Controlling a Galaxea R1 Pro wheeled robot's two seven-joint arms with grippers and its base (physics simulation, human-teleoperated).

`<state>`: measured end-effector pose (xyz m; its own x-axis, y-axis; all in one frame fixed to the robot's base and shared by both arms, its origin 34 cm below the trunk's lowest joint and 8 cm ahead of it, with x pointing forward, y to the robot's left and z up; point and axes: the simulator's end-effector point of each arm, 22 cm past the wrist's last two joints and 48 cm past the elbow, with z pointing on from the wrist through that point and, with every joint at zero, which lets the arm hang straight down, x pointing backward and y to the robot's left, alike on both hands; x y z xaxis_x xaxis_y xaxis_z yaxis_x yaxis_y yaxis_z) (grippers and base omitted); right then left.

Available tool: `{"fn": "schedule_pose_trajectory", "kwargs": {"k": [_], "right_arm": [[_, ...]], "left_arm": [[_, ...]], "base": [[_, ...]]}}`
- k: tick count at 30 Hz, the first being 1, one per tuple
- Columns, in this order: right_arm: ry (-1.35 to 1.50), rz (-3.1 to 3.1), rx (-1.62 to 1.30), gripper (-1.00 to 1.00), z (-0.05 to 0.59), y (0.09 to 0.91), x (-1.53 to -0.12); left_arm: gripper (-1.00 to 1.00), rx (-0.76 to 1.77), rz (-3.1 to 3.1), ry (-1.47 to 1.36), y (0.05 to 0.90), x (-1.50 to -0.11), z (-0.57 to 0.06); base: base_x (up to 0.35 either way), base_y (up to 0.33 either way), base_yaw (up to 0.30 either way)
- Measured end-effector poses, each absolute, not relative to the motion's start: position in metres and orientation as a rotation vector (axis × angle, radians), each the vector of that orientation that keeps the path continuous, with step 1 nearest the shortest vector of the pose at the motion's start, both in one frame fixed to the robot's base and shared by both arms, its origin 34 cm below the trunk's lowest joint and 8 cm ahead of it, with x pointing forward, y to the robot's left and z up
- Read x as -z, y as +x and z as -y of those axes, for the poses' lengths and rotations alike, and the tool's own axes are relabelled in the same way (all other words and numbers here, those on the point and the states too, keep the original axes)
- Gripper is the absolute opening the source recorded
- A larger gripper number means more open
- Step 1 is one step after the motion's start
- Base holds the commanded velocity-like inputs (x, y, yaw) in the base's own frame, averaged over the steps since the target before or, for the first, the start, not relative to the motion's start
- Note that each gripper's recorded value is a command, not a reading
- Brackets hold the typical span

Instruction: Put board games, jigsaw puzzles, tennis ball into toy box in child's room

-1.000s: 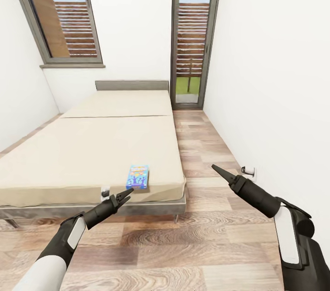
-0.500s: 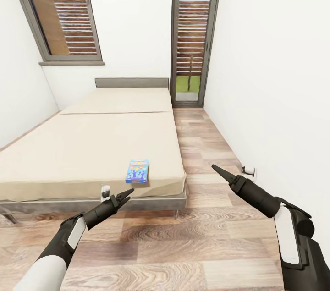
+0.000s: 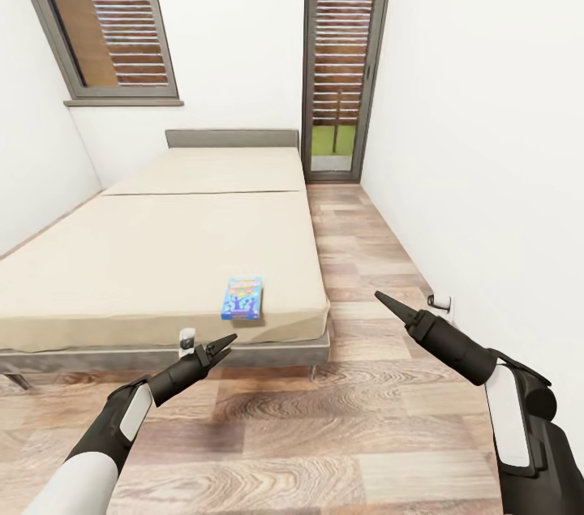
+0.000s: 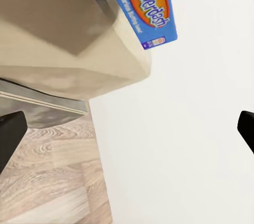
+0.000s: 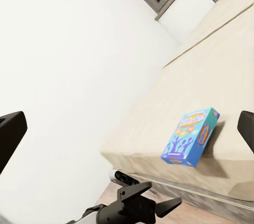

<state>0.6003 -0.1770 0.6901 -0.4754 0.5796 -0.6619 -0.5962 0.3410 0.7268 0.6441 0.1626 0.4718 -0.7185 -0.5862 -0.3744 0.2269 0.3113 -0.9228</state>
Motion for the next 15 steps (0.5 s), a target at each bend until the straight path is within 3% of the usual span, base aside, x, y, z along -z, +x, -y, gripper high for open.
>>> {"fn": "schedule_pose_trajectory", "kwargs": {"k": [6,15], "right_arm": [[-0.016,-1.538,-1.380,1.00,0.1774,0.6003,-0.6900],[-0.016,-1.538,-1.380,1.00,0.1775,0.6004,-0.6898]], "left_arm": [[1.00,1.482,-1.882,-0.319,0.6443,-0.4718,-0.1621],[1.00,1.481,-1.881,-0.318,0.6445,-0.4717,-0.1621]], "base": [[0.176,0.000,0.000],[0.035,-0.001,0.000]]}}
